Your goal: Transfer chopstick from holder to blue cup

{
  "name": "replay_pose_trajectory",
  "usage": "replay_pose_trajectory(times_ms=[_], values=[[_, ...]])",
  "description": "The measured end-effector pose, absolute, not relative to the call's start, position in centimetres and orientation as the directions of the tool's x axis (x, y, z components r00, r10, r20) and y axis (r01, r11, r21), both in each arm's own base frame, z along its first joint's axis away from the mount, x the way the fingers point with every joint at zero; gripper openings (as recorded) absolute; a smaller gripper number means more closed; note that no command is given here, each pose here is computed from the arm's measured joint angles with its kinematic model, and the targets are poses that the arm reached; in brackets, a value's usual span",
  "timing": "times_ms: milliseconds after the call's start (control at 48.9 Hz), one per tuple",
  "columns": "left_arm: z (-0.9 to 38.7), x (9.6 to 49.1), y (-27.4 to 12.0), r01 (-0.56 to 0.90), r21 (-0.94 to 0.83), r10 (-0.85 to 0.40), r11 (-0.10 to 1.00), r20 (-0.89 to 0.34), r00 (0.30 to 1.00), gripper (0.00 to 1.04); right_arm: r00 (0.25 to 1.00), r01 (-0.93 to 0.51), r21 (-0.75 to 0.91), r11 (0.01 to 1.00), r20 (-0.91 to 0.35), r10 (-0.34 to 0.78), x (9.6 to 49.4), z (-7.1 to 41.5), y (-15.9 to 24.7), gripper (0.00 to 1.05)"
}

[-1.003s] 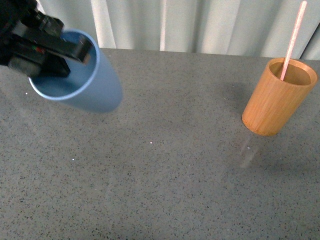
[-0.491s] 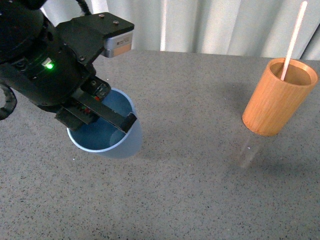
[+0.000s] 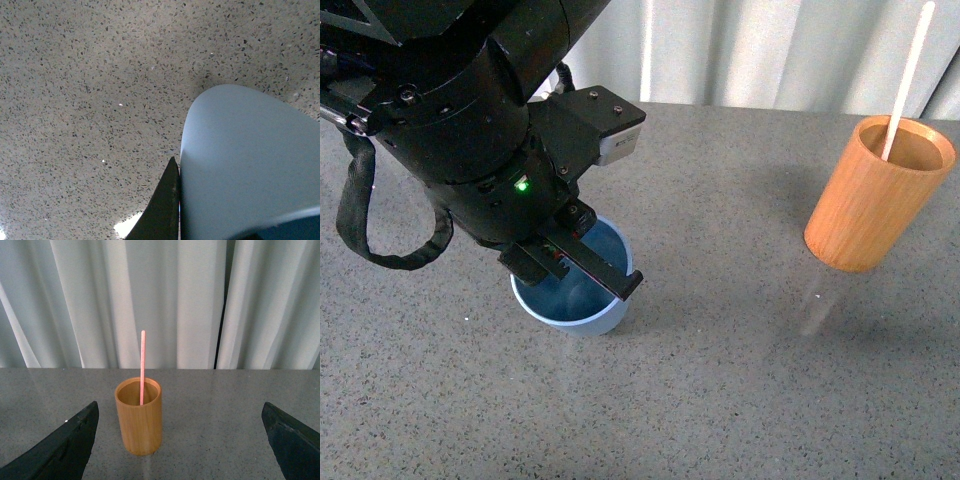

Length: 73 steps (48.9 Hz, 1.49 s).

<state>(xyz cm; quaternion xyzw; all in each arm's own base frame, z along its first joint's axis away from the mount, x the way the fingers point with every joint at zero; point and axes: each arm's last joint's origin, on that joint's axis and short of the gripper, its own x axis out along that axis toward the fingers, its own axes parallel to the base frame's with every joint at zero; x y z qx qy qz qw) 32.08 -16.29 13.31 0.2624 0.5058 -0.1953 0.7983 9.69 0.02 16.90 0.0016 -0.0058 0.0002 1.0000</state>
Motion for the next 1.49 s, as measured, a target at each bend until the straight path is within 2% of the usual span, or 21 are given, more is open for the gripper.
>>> replay_pose_trajectory(times_ms=[696,798,962,1187,1248,1494], values=[[12.8,31.5,-17.0,0.646,0.241,-0.027,0.724,-0.926,0.376,0.04,1.000,0.000,0.004,1.000,0.012,0.000,9.7,16.9,0.0,0.95],[12.8,31.5,-17.2,0.650,0.236,-0.033,0.722,-0.927,0.373,0.19,1.000,0.000,0.003,1.000,0.012,0.000,9.7,16.9,0.0,0.95],[12.6,31.7,-17.3,0.648,0.237,-0.030,0.724,-0.927,0.373,0.51,1.000,0.000,0.003,1.000,0.012,0.000,9.7,16.9,0.0,0.95],[13.9,33.0,-17.3,0.622,0.249,-0.045,0.742,-0.908,0.417,0.94,1.000,0.000,0.003,1.000,0.012,0.000,9.7,16.9,0.0,0.95],[14.2,33.3,-17.2,0.615,0.250,-0.046,0.748,-0.904,0.424,0.99,1.000,0.000,0.004,1.000,0.012,0.000,9.7,16.9,0.0,0.95],[15.4,34.1,-15.7,0.573,0.260,-0.038,0.777,-0.890,0.455,0.98,1.000,0.000,0.003,1.000,0.012,0.000,9.7,16.9,0.0,0.95]])
